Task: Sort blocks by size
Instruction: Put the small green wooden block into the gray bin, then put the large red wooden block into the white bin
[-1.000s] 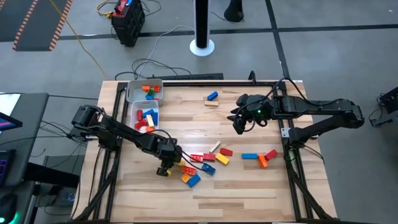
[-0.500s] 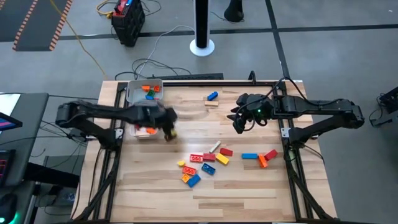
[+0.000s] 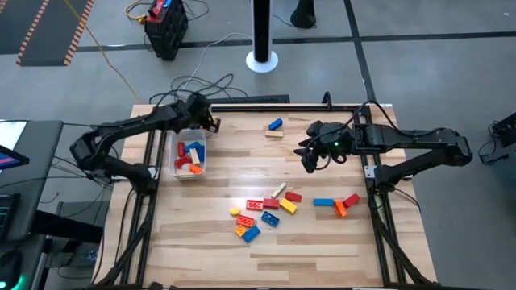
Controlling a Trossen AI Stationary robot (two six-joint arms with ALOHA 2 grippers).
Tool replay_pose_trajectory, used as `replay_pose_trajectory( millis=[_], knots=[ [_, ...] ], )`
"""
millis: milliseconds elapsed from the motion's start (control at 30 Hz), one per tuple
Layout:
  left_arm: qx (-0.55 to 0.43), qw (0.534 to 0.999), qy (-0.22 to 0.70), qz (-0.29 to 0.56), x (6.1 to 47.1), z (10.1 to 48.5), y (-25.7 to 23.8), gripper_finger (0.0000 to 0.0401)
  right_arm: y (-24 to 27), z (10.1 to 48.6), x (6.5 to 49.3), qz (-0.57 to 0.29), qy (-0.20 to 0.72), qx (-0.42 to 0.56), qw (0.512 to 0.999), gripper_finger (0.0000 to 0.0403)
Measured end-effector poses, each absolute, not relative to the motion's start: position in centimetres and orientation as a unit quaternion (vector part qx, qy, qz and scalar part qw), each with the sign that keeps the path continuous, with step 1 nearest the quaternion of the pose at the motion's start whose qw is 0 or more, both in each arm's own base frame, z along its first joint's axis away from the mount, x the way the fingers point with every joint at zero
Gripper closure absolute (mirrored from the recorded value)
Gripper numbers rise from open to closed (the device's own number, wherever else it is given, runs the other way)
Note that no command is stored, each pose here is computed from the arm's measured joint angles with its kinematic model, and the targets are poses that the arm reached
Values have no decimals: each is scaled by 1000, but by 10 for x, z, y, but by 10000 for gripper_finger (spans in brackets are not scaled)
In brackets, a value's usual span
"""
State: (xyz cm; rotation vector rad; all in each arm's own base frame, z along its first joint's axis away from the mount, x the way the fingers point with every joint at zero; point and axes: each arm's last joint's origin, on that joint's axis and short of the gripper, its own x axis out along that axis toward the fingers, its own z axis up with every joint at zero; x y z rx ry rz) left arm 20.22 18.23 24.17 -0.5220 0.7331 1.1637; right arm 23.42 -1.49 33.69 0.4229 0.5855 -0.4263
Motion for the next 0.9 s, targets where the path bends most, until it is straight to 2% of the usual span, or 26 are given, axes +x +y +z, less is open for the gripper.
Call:
replay_pose_trajectory(
  millis=[133, 333, 467, 733, 900],
  knots=[
    [-265, 719, 341, 545, 195, 232, 196, 241, -10, 337, 235, -203, 283, 220, 911, 209],
    [-292, 725, 347, 518, 194, 227, 202, 163, -3, 337, 235, -191, 285, 220, 913, 209],
    [-298, 738, 344, 499, 197, 228, 201, 133, -4, 337, 235, -192, 285, 220, 913, 209],
    [-279, 830, 327, 356, 230, 235, 178, 135, -10, 329, 241, -206, 306, 212, 905, 209],
    [-277, 874, 303, 259, 258, 242, 147, 142, -12, 309, 256, -159, 375, 185, 895, 209]
  ],
)
